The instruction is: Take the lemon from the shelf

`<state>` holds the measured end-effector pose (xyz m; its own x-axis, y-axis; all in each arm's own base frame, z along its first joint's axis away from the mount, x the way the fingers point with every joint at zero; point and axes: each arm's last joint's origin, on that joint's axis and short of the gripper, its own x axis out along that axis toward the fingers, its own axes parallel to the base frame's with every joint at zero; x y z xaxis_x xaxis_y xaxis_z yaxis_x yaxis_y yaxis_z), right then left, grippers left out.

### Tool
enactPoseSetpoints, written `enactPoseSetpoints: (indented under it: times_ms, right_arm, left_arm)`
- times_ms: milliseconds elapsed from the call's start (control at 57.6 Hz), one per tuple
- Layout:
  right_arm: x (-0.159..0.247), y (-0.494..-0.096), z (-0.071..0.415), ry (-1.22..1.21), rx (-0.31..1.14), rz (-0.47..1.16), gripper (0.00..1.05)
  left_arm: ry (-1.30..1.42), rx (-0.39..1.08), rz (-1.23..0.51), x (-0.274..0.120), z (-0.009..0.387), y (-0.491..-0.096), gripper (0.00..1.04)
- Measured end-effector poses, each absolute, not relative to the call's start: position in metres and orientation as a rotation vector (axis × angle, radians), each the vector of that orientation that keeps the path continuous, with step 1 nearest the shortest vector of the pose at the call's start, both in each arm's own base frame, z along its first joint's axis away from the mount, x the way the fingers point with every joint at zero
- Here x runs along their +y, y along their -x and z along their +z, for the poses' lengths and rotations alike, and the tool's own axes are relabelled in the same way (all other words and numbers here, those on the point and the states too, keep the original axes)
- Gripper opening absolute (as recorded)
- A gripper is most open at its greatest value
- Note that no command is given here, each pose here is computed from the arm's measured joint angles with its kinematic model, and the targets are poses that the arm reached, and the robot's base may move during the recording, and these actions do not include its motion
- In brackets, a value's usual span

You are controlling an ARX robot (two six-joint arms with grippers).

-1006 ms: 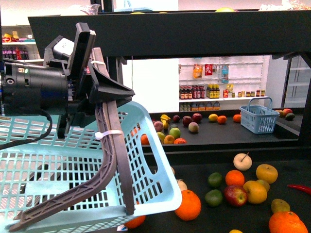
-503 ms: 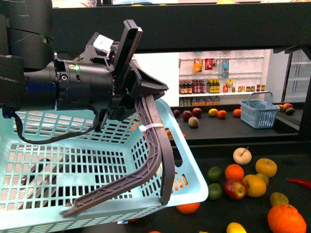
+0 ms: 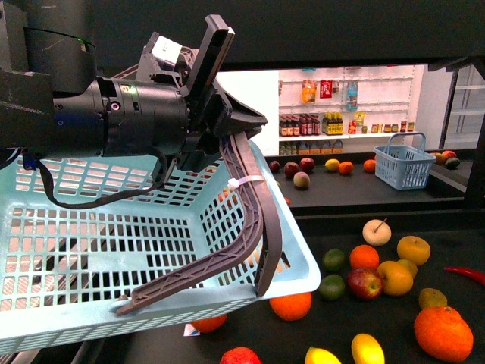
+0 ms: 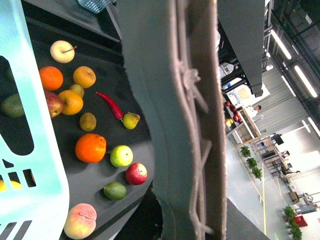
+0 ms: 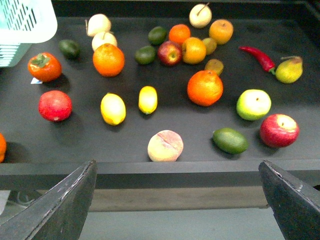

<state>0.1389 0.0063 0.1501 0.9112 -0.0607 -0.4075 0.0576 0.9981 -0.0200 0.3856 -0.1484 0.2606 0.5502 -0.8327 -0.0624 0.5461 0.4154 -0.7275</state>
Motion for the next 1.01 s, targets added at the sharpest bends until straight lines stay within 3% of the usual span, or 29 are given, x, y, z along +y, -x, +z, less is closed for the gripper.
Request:
enactPoseSetpoints:
  times_ms: [121,260,469,1006]
  right_arm:
    - [0.011,-0.174,0.146,-0.028,0.478,-0.019,0.97]
    - [0.017,-0.237,0.106,0.043,0.612,-0.003,0.97]
    - [0.022,-0.277,0.062,0.099,0.708,0.097,0.97]
    - [0.052,-0.381,-0.028,0.111,0.666,0.224,0.97]
  left_arm:
    - [0.717,0.456,-0.904,-0.148,0.260,-0.386,0.09]
    - [0.716,0.456,-0.904,-0.148,0.260,-0.386,0.09]
    - [0.717,0.460,-0.903,-0.149,0.259,-0.386,0.09]
    - [0.717,0.460,-0.903,-0.149,0.259,-0.386,0.09]
